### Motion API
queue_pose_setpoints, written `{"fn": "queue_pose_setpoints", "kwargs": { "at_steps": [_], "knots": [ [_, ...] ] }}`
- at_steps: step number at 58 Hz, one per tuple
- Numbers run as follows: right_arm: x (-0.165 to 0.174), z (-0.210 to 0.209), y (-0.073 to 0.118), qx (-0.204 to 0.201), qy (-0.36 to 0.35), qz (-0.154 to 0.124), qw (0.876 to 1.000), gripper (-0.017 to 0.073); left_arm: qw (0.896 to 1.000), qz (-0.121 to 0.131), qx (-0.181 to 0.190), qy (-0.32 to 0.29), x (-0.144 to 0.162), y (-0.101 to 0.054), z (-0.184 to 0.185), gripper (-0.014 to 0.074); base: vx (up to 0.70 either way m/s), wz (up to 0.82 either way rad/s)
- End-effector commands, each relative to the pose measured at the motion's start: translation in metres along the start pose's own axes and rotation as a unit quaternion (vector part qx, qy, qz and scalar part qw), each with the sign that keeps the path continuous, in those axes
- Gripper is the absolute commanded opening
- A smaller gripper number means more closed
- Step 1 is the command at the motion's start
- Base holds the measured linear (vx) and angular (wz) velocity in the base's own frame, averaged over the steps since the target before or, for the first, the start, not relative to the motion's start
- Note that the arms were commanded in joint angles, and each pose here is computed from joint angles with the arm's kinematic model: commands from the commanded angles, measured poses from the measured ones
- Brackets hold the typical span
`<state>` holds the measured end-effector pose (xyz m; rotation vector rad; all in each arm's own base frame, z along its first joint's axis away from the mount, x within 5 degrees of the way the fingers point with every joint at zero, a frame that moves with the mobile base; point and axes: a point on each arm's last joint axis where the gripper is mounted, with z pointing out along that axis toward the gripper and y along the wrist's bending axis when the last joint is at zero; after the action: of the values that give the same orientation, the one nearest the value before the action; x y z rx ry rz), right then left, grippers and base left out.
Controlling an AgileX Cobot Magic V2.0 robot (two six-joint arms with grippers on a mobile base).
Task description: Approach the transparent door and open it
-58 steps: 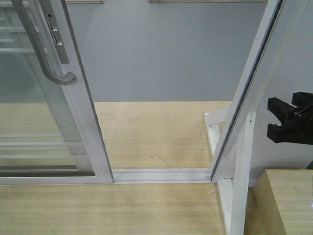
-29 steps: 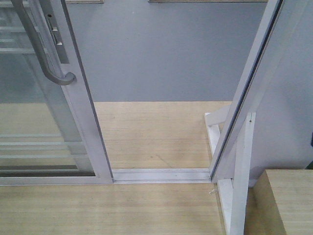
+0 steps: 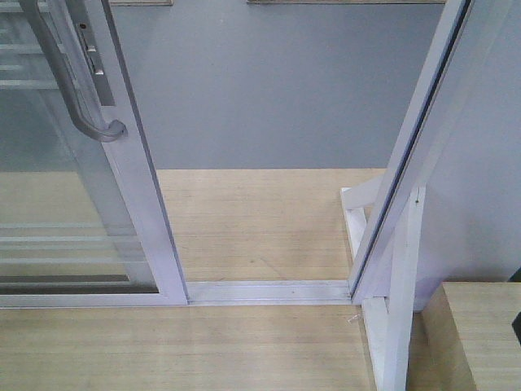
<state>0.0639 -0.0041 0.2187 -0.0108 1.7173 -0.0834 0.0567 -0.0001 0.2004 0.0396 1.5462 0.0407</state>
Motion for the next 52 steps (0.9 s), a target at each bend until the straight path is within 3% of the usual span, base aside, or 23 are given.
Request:
{"fn": "queue_pose_setpoints", "kwargs": {
  "at_steps": [1,11,52],
  "knots": [
    [-0.002,-0.003,0.001,-0.001,-0.061,-0.001,0.998,-0.0008,1.000,-0.006,-0.003,-0.027,0.003,0.000,0.001,-0.0006,0.00,0.00],
    [0.022,-0.004,0.003,-0.005,-0.097,0.002,0.995,-0.0008,1.000,-0.006,-0.003,-0.027,0.003,0.000,0.001,-0.0006,0.00,0.00],
    [0.021,-0.005,0.003,-0.005,-0.103,0.002,0.995,-0.0008,1.000,-0.006,-0.003,-0.026,0.003,0.000,0.001,-0.0006,0.00,0.00]
  ]
}}
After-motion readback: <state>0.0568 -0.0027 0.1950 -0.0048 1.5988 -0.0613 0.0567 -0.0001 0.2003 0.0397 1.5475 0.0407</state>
